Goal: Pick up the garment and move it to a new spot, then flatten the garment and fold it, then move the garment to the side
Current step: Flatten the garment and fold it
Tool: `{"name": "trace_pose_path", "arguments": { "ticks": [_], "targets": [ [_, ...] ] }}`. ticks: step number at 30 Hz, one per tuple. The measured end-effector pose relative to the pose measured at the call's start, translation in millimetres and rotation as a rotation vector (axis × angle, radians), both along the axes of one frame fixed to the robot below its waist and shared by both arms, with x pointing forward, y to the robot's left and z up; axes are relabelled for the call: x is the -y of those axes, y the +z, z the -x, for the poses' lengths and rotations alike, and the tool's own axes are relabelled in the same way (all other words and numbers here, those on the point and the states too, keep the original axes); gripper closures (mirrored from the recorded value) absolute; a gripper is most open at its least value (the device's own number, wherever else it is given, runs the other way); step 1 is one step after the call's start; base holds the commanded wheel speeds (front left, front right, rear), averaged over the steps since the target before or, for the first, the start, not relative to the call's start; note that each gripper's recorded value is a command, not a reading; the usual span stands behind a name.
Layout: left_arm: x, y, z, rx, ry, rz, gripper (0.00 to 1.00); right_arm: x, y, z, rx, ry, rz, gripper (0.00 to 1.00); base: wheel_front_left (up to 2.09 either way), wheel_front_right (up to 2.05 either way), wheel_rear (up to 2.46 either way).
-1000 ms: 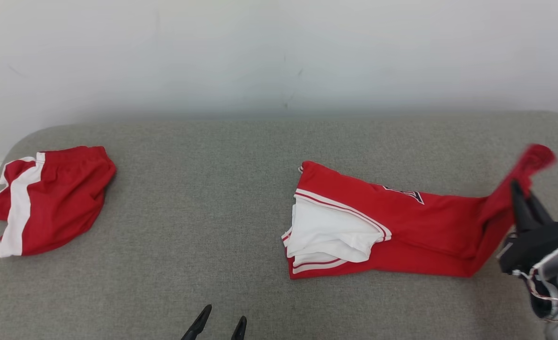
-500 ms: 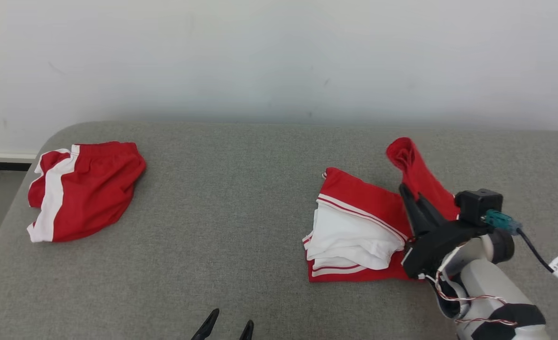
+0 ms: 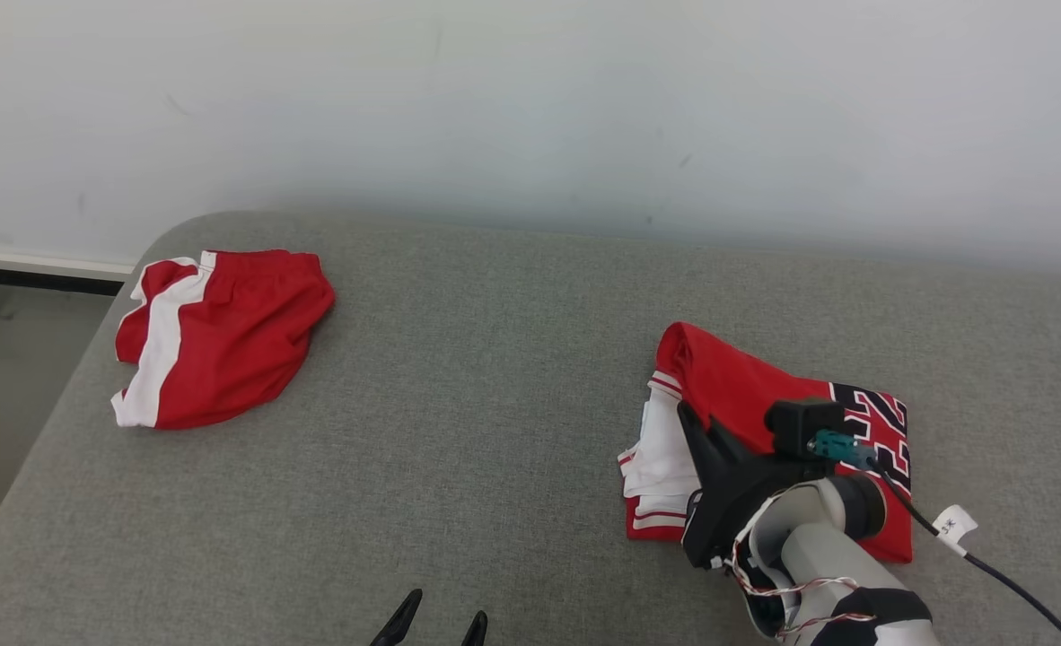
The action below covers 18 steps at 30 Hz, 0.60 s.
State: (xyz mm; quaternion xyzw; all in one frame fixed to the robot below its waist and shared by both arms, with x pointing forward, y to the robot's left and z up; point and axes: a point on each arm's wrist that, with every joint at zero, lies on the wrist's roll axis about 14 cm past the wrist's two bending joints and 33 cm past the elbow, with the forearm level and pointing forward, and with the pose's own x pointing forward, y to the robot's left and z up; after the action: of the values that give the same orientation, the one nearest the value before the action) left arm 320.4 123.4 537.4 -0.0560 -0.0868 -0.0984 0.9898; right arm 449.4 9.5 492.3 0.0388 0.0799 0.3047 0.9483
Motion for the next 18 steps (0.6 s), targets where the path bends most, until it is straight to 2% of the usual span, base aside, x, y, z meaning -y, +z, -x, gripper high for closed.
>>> {"name": "trace_pose_path", "arguments": {
  "ticks": [2, 3, 4, 5, 9, 12, 15, 18],
  "targets": [
    [-1, 0, 1, 0.0, 0.006, 0.001, 0.0, -3, -8, 3, -0.025, 0.004, 0.009, 1.0, 0.0, 0.0, 0.0],
    [-2, 0, 1, 0.0, 0.008, 0.001, 0.0, -3, -12, 3, -0.033, 0.005, 0.02, 0.83, 0.0, 0.0, 0.0],
    [-2, 0, 1, 0.0, 0.009, 0.001, 0.0, -2, -14, 3, -0.034, 0.005, 0.029, 0.47, 0.0, 0.0, 0.0],
    [-2, 0, 2, 0.001, 0.01, 0.001, 0.0, -3, -12, 2, -0.029, 0.003, 0.027, 0.0, 0.0, 0.0, 0.0],
    [-3, 1, 1, 0.002, 0.013, 0.002, 0.0, -3, -8, 2, -0.014, -0.003, 0.014, 0.0, 0.0, 0.0, 0.0],
    [-5, 0, 1, -0.001, 0.025, 0.003, 0.0, 5, 10, -4, 0.034, -0.029, -0.024, 0.0, 0.0, 0.0, 0.0],
    [-8, 2, -2, 0.005, 0.037, 0.006, 0.0, 29, 42, -13, 0.145, -0.064, -0.043, 0.0, 0.0, 0.0, 0.0],
    [-12, 4, -7, 0.011, 0.057, 0.017, 0.0, 58, 52, -6, 0.217, -0.098, -0.017, 0.0, 0.0, 0.0, 0.0]
  ]
}}
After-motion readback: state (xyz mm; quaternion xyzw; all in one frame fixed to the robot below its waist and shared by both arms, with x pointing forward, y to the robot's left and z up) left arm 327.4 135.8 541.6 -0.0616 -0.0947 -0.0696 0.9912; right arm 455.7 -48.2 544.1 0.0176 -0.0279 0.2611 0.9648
